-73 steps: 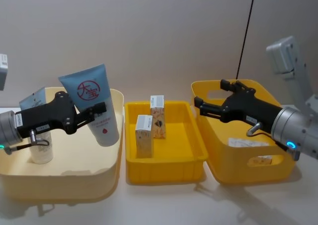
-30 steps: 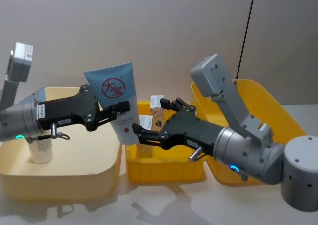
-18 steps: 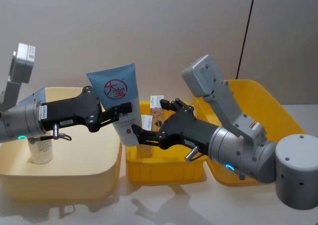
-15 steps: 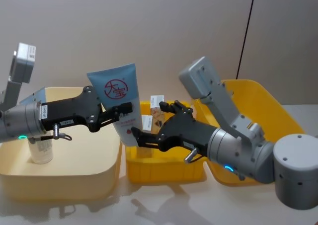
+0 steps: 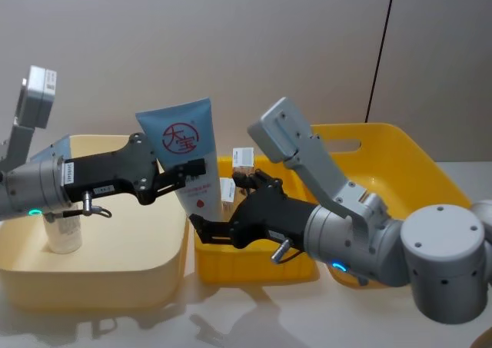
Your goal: Bimanual collaborative sorting of washing and personal care products
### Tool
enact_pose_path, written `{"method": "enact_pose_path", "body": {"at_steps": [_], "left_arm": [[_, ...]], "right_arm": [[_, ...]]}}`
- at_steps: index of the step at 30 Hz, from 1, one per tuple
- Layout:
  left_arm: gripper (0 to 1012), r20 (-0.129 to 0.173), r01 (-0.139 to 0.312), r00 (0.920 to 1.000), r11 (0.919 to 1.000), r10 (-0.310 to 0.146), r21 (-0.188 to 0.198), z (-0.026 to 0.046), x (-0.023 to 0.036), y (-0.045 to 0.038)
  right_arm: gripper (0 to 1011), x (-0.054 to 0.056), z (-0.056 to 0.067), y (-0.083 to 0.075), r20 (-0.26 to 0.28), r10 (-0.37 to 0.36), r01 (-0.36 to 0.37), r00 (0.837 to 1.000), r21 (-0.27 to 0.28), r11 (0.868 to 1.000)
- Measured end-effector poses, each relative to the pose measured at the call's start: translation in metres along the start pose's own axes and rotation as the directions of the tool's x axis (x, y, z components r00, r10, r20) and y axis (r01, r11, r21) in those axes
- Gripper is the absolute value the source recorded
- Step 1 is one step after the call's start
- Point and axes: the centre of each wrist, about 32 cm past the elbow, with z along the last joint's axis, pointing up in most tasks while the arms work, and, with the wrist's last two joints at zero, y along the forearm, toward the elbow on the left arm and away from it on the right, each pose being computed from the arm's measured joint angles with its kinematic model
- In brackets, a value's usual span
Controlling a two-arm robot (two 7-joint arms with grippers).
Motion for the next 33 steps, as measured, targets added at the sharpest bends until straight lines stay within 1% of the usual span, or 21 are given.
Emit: {"method": "enact_pose_path", "body": {"at_steps": [12,33], "left_arm": [[302,-0.003,-0.009,1.0000,1.0000,0.009,0.002,-0.0005,-0.0023,0.0030],[302,-0.012,-0.033,0.9994,0.9994,0.033,0.006,-0.0024,-0.0078,0.0105]], "right_arm": [[1001,-0.011,0.006,0.011,-0.030,-0.013,0.014,0.999,0.015,1.000],[1001,-0.028,0.008,0.029,-0.048,-0.050,0.052,0.998,0.038,0.998]]}}
